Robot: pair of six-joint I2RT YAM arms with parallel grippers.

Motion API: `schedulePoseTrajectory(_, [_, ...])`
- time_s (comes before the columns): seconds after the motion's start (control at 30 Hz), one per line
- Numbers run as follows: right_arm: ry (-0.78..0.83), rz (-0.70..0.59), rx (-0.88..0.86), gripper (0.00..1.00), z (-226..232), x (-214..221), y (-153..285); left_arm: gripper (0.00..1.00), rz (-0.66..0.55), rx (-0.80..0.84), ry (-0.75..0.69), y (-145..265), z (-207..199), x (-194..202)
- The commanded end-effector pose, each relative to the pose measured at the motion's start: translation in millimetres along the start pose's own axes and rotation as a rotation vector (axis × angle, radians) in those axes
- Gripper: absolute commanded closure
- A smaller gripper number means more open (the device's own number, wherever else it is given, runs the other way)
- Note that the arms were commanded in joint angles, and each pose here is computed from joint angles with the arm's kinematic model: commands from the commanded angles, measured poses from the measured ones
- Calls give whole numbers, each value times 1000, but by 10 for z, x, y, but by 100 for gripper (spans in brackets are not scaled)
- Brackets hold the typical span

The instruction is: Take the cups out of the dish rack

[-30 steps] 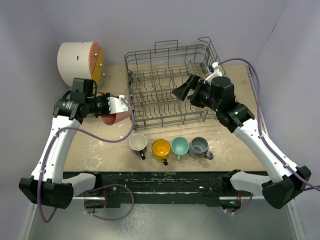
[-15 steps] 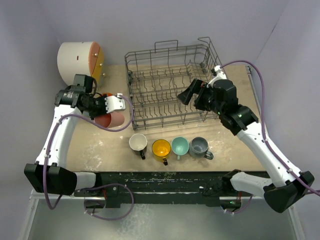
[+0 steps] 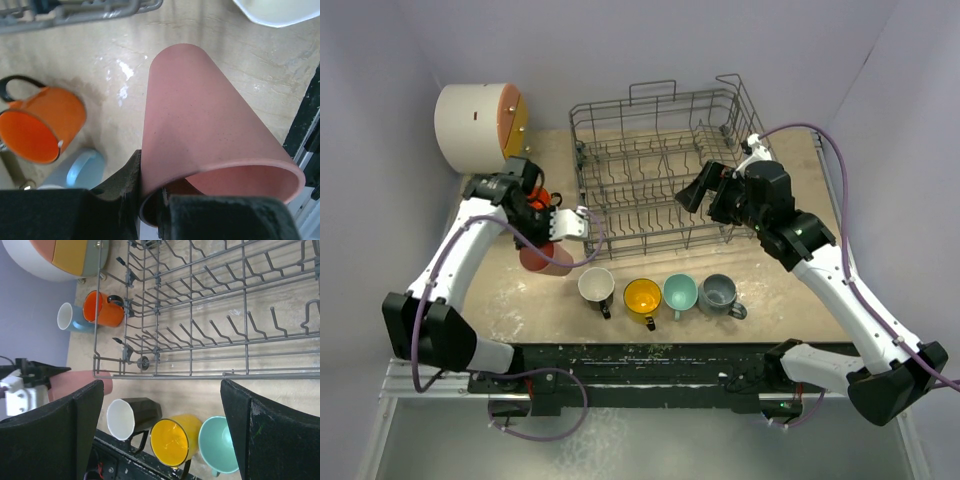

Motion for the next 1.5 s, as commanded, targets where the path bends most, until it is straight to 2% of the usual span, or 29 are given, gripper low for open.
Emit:
schedulePoseTrajectory(0.0, [22, -38, 6, 0, 12, -89, 96, 100, 101, 32, -4, -210, 90, -9])
schedulePoseTrajectory(0.13, [31, -47, 21, 0, 9, -122, 141, 100, 197, 103, 14, -419, 152, 96])
schedulePoseTrajectory(0.57, [22, -49, 23, 0, -2, -108, 218, 98, 219, 170, -17, -750, 261, -118])
schedulePoseTrajectory(0.6, [25, -51, 23, 0, -1, -110, 229, 94, 217, 166, -16, -756, 263, -132])
schedulePoseTrajectory(0.7, [28, -52, 29, 0, -5, -115, 248, 61, 213, 160, -15, -756, 262, -157])
schedulePoseTrajectory(0.8, [32, -57, 31, 0, 0, -134, 270, 19, 198, 130, -14, -692, 283, -194])
schedulePoseTrajectory(0.83, [34, -60, 30, 0, 4, -142, 281, 10, 190, 113, -14, -651, 294, -213])
schedulePoseTrajectory(0.9, [35, -64, 32, 0, 9, -154, 296, 1, 166, 87, -11, -567, 311, -257])
schedulePoseTrajectory(1.1, [45, -86, 43, 0, 26, -220, 393, 1, 90, 4, 3, -185, 304, -391])
schedulePoseTrajectory(1.27, [62, -108, 83, 0, 9, -273, 501, 1, 29, -159, 23, 215, 356, -441])
schedulePoseTrajectory(1.33, [80, -132, 124, 0, -36, -301, 551, 1, -61, -268, 91, 393, 477, -427])
schedulePoseTrajectory(1.47, [126, -225, 304, 0, -272, -347, 622, 1, -283, -487, 352, 641, 713, -212])
Point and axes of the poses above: each gripper's point midway between its finger pads, its own y axis back along the fingers, its own z axis along the line the jaws close on, x = y × z, the point moved 8 cm from there along y, back along the fingers, and after that the axes turned 1 degree about -y, right-handed, at the moved point
